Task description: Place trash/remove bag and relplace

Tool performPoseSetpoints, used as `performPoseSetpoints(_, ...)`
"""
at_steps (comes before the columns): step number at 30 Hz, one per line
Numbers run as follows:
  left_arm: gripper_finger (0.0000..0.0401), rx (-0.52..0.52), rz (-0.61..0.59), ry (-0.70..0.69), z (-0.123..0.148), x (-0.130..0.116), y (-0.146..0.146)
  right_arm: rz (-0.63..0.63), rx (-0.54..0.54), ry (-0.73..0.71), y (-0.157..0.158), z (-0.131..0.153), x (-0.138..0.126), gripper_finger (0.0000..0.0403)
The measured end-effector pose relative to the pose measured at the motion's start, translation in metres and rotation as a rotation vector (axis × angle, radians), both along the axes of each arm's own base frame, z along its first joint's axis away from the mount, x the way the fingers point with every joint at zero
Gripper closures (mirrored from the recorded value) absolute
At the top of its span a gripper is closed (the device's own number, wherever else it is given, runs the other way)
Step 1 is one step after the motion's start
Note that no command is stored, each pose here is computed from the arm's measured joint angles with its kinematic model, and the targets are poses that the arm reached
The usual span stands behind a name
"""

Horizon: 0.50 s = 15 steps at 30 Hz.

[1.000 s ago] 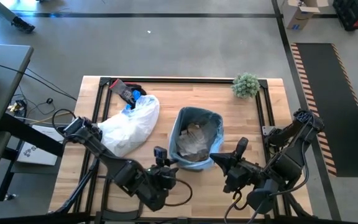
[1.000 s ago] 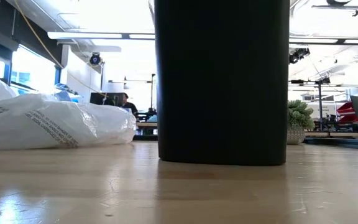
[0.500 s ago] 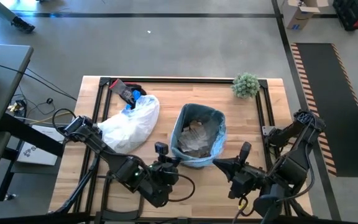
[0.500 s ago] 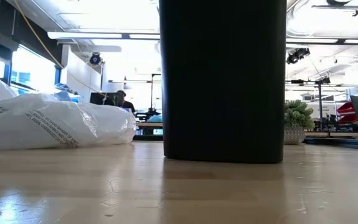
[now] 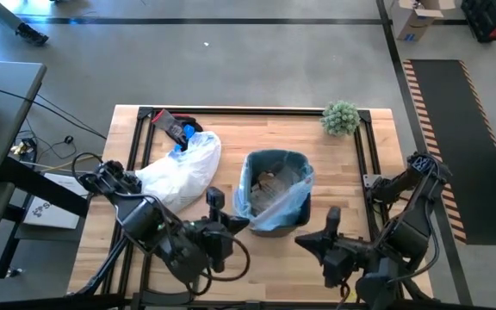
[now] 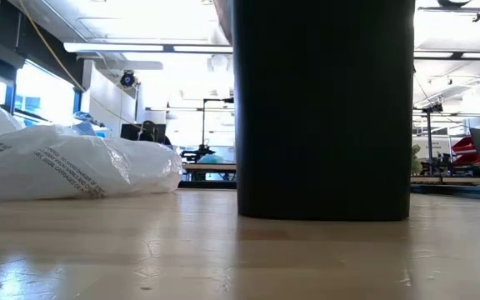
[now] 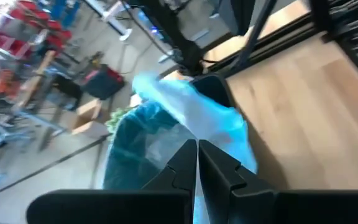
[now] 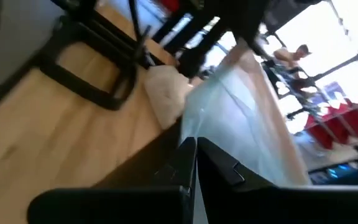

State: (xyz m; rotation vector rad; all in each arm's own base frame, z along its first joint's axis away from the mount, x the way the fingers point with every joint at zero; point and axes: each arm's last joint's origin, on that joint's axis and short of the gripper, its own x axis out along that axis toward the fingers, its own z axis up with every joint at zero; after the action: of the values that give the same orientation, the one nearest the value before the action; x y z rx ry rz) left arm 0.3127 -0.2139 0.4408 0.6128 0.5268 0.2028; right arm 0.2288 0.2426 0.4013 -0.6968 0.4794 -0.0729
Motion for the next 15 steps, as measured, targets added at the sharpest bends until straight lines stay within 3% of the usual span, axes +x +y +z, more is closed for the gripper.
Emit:
performPoseSetpoints(4, 0.0401, -0.052, -0.061, 0.035, 0.006, 0.0, 0.006, 0.043, 0.065, 0.015, -0.006, 0.006, 0.011, 0.0379)
performPoseSetpoints(9, 0.0401, -0.015, -0.101, 0.065, 0.007, 0.001, 0.008, 0.088, 0.121, 0.005, -0.017, 0.024, 0.021, 0.0311)
performPoseSetpoints(12, 0.0401, -0.041, -0.07, 0.091, 0.004, -0.002, 0.011, 0.078, 0.117, -0.006, -0.026, 0.038, 0.021, 0.0265)
performPoseSetpoints(15, 0.0401, -0.118, 0.038, 0.1, 0.001, -0.009, 0.017, 0.053, 0.144, 0.008, -0.041, 0.054, 0.019, 0.0223)
